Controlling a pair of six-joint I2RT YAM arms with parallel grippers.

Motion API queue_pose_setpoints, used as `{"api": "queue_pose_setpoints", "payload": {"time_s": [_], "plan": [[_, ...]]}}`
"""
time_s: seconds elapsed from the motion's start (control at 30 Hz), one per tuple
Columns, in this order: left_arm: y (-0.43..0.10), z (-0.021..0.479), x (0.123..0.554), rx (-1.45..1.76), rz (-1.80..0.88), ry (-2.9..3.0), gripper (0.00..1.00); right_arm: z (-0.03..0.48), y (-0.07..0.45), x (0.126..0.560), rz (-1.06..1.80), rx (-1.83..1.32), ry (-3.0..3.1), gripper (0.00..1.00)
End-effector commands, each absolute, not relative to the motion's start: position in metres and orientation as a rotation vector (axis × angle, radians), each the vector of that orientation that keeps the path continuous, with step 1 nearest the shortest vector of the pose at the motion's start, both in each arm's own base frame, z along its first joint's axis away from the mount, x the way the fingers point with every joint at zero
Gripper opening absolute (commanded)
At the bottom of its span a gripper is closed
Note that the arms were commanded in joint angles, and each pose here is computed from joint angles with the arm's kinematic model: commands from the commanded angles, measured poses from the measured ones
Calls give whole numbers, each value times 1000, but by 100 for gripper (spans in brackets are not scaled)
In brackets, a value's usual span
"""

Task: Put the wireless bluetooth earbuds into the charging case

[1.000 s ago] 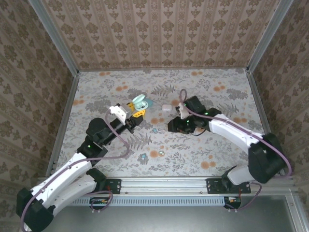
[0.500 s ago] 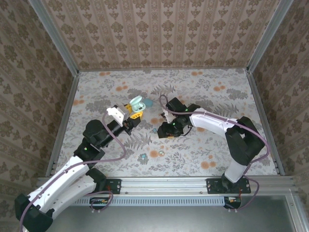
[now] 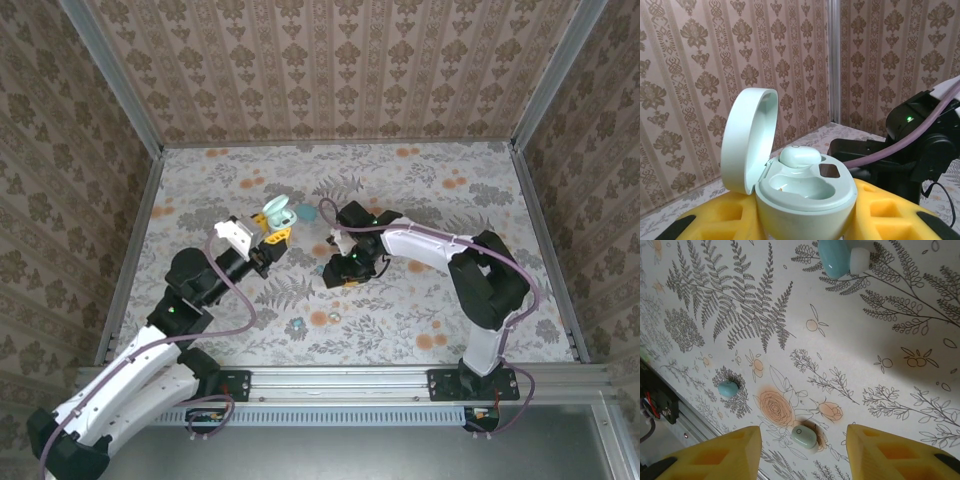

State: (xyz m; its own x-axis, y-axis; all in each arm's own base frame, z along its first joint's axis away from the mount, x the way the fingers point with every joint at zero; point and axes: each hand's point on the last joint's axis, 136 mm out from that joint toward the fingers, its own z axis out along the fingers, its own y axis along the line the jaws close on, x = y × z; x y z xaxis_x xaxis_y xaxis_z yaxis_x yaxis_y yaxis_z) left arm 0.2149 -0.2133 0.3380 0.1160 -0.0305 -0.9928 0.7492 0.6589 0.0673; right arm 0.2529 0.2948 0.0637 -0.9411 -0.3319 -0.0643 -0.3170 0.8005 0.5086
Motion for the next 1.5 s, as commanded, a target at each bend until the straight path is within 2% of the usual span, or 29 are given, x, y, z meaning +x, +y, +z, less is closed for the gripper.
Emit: {"api": "queue_pose_setpoints", "payload": {"time_s": [0.0, 0.5, 0.83, 1.13, 1.47], "plan": [[-205, 353, 214, 638, -615, 1315, 18, 61, 301, 240, -805, 598, -2876, 50], [-200, 356, 212, 630, -598, 1304, 19, 27, 299, 196, -539, 818, -2799, 51], [-199, 356, 211, 627, -601, 1308, 18, 17, 297, 192, -396, 912, -2797, 49], [-199, 357, 211, 624, -601, 1307, 18, 7, 293, 190, -277, 948, -2796, 42], [-200, 358, 212, 625, -603, 1308, 18, 14, 272, 210, -137, 841, -2945, 27]]}}
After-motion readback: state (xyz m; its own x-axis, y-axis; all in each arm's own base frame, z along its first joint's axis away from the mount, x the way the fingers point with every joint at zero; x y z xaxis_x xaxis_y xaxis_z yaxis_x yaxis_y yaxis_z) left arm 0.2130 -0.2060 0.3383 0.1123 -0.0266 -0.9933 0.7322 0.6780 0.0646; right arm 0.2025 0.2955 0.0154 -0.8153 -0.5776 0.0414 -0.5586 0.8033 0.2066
